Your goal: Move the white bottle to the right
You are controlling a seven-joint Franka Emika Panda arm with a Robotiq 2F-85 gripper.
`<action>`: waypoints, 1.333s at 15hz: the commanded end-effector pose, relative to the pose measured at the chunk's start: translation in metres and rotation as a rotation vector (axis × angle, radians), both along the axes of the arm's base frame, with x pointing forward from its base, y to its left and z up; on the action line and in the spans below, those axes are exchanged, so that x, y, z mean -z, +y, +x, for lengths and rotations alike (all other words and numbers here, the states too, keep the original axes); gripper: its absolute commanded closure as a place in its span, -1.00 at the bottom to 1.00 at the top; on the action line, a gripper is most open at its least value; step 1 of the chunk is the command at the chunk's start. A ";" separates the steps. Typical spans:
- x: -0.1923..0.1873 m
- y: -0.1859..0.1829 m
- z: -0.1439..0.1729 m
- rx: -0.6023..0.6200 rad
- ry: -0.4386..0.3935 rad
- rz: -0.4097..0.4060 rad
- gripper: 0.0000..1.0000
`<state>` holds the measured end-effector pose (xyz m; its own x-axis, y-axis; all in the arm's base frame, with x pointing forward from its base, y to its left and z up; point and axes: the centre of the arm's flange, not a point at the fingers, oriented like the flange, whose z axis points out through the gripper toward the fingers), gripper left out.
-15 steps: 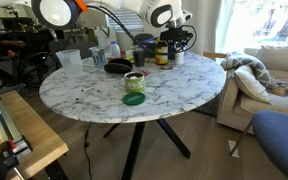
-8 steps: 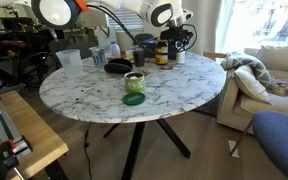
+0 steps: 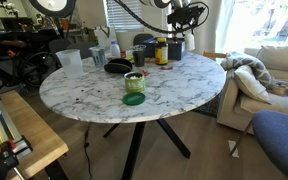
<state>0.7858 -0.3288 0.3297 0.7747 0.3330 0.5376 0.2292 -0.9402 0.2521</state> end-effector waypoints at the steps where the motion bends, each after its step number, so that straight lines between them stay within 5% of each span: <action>1: -0.034 -0.020 -0.051 -0.105 -0.013 -0.055 0.48; 5: -0.052 -0.039 -0.097 -0.145 -0.044 -0.056 0.48; 11: -0.059 -0.079 -0.129 -0.196 0.028 -0.027 0.48; 20: -0.041 -0.118 -0.190 -0.647 0.153 0.127 0.48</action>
<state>0.6667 -0.4665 0.3810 0.5948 0.6429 0.4826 0.6860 -0.7189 0.1124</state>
